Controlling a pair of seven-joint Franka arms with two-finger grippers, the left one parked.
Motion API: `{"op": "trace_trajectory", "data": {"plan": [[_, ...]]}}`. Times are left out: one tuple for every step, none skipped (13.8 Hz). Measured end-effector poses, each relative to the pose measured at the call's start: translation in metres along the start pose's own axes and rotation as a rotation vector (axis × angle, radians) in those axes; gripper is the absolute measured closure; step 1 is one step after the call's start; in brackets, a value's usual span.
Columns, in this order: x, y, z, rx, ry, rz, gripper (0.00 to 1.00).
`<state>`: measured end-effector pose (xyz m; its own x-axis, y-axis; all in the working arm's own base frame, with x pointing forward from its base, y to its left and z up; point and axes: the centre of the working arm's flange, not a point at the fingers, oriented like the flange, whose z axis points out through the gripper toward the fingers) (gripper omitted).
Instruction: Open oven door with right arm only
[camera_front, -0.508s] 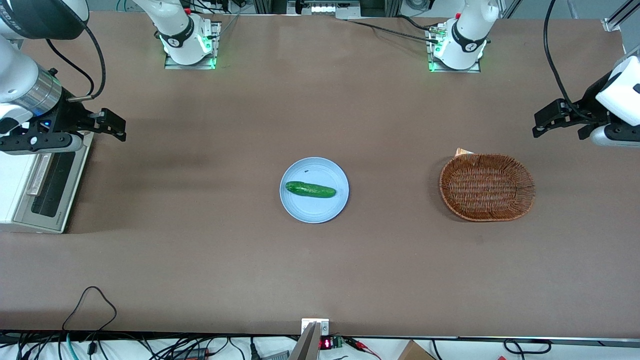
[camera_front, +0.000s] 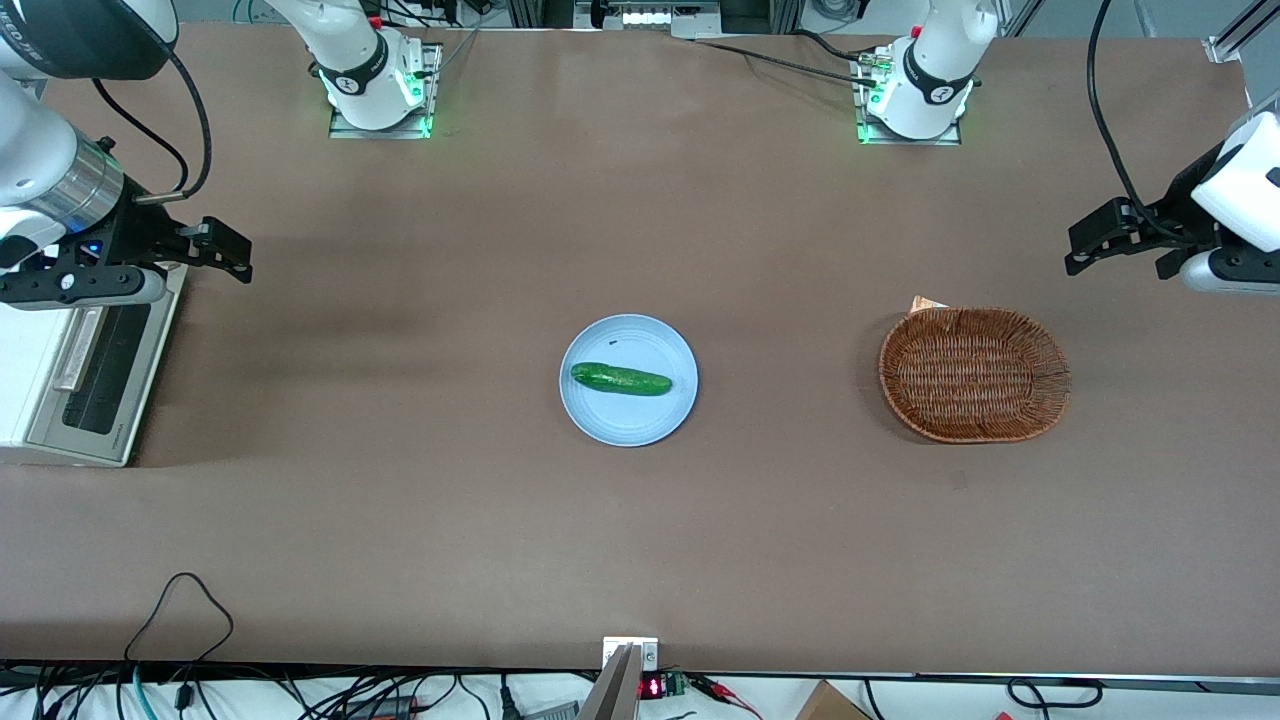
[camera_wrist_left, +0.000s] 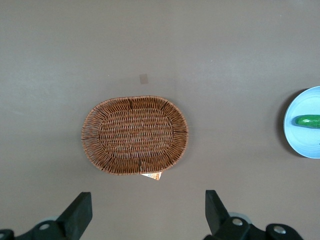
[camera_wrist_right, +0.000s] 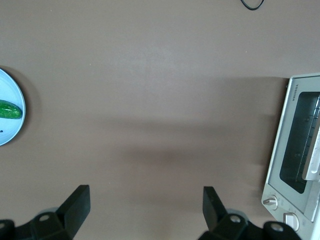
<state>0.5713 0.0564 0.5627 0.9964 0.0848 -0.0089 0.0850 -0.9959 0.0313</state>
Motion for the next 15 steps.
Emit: {"op": "trace_trajectory", "data": {"plan": [[-0.0002, 0.0006, 0.0007, -0.006, -0.002, 0.000, 0.00], [-0.0005, 0.0010, 0.0017, -0.009, -0.007, 0.000, 0.00], [-0.0008, 0.0012, 0.0024, -0.011, -0.011, 0.000, 0.00], [-0.0010, 0.0013, 0.0028, -0.011, -0.013, 0.000, 0.00], [-0.0013, 0.0013, 0.0030, -0.011, -0.016, 0.000, 0.00], [-0.0016, 0.0014, 0.0033, -0.011, -0.018, 0.001, 0.03], [-0.0018, 0.0013, 0.0034, -0.011, -0.020, 0.001, 0.04], [-0.0019, 0.0014, 0.0036, -0.011, -0.021, 0.001, 0.13], [-0.0024, 0.0015, 0.0039, -0.011, -0.025, 0.001, 0.26], [-0.0031, 0.0018, 0.0045, -0.011, -0.032, 0.002, 0.37], [-0.0036, 0.0023, 0.0049, -0.011, -0.036, 0.003, 0.47], [-0.0038, 0.0027, 0.0051, -0.009, -0.038, 0.004, 0.59], [-0.0039, 0.0026, 0.0052, -0.007, -0.040, 0.004, 0.69], [-0.0040, 0.0024, 0.0052, -0.006, -0.040, 0.005, 0.81], [-0.0040, 0.0025, 0.0052, -0.006, -0.041, 0.005, 0.91]]}}
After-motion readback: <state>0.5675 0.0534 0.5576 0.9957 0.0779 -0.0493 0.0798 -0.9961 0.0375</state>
